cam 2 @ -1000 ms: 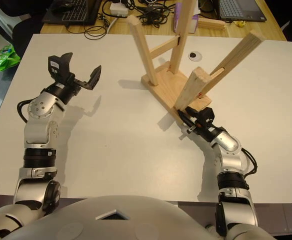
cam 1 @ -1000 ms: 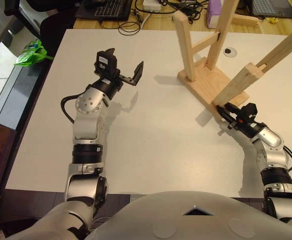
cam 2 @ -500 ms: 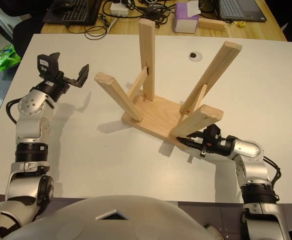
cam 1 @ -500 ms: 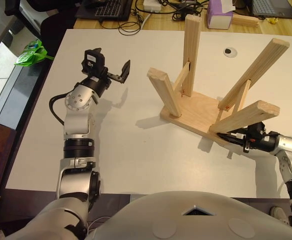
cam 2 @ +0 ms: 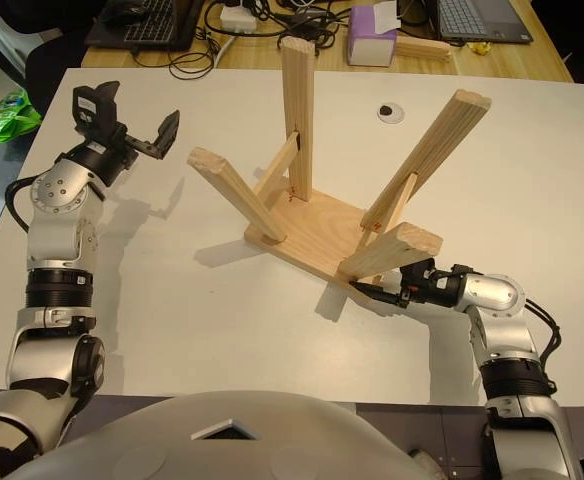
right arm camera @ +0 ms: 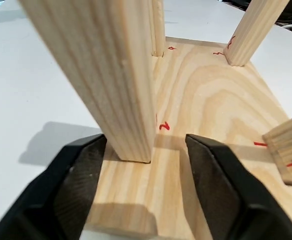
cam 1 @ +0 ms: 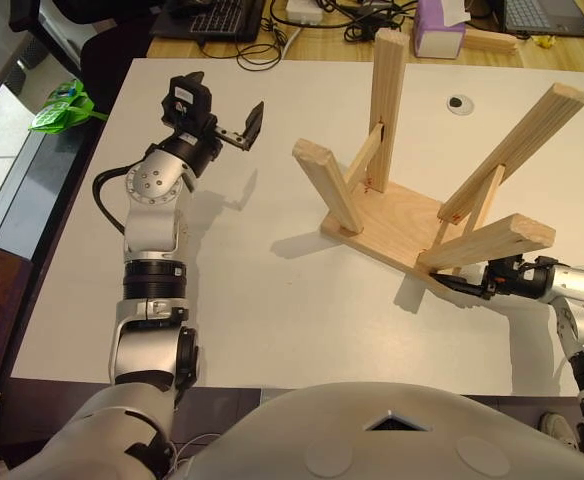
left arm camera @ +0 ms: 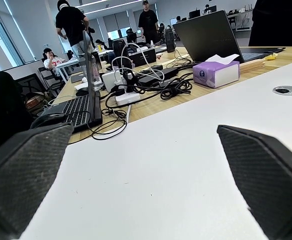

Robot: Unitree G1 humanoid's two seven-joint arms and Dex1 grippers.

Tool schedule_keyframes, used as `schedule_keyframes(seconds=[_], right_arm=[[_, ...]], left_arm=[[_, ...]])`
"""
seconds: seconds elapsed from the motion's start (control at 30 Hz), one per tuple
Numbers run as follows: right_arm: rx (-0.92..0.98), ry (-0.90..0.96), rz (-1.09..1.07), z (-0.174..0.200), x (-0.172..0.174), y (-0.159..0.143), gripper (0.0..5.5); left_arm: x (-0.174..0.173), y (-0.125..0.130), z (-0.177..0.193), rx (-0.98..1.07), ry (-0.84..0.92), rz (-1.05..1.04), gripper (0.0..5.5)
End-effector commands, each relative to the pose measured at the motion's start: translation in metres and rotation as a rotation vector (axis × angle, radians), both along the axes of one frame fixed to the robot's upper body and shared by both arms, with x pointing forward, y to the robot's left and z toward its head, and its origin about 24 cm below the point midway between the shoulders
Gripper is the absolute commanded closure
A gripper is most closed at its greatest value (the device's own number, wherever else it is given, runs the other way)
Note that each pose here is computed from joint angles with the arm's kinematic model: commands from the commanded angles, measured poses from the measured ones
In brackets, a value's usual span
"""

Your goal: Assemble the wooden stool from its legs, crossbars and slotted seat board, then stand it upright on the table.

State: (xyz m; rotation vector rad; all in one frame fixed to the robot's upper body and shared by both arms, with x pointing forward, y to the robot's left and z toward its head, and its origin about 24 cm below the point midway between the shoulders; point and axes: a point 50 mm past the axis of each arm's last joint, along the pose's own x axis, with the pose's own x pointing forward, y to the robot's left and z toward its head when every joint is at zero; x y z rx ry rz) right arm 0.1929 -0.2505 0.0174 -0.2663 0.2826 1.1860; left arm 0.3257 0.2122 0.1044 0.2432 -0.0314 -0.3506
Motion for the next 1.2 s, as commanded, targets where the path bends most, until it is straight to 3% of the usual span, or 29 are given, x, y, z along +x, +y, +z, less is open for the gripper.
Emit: schedule_keyframes(seconds=[0.03,0.27,0.43,0.53,0.63,0.8,0.87,1.03,1.2], right_arm=[[-0.135,0.024,-0.008,0.015,-0.008,-0.032,1.94],[-0.305,-0.057,0.05,0.074,0.016,-0.072,1.94],[-0.381,0.006,0.031,0.075,0.006,-0.094,1.94],[-0.386,0.044,-0.019,0.069,-0.008,-0.103,2.54],[-0.322,0.041,-0.098,0.047,-0.018,-0.093,3.11],[-0.239,0.066,-0.184,0.014,-0.034,-0.077,4.03],[-0.223,0.097,-0.185,0.006,-0.04,-0.073,4.37],[-0.22,0.104,-0.217,-0.004,-0.036,-0.073,5.38],[-0.268,0.066,-0.288,0.0,-0.019,-0.088,5.5]], left_arm=[[-0.008,-0.002,-0.005,-0.01,0.005,0.012,0.1],[-0.036,0.0,-0.033,-0.039,0.037,0.144,0.1],[-0.056,0.029,-0.043,0.084,0.031,0.356,0.1],[-0.078,0.039,-0.084,0.241,0.208,0.381,0.1],[-0.098,-0.006,-0.127,0.326,0.373,0.117,0.1],[-0.117,-0.065,-0.129,0.246,0.434,-0.277,0.1],[-0.117,-0.068,-0.126,0.259,0.433,-0.33,0.1],[-0.116,-0.063,-0.122,0.302,0.451,-0.382,1.08],[-0.126,-0.08,-0.119,0.209,0.488,-0.428,1.82]])
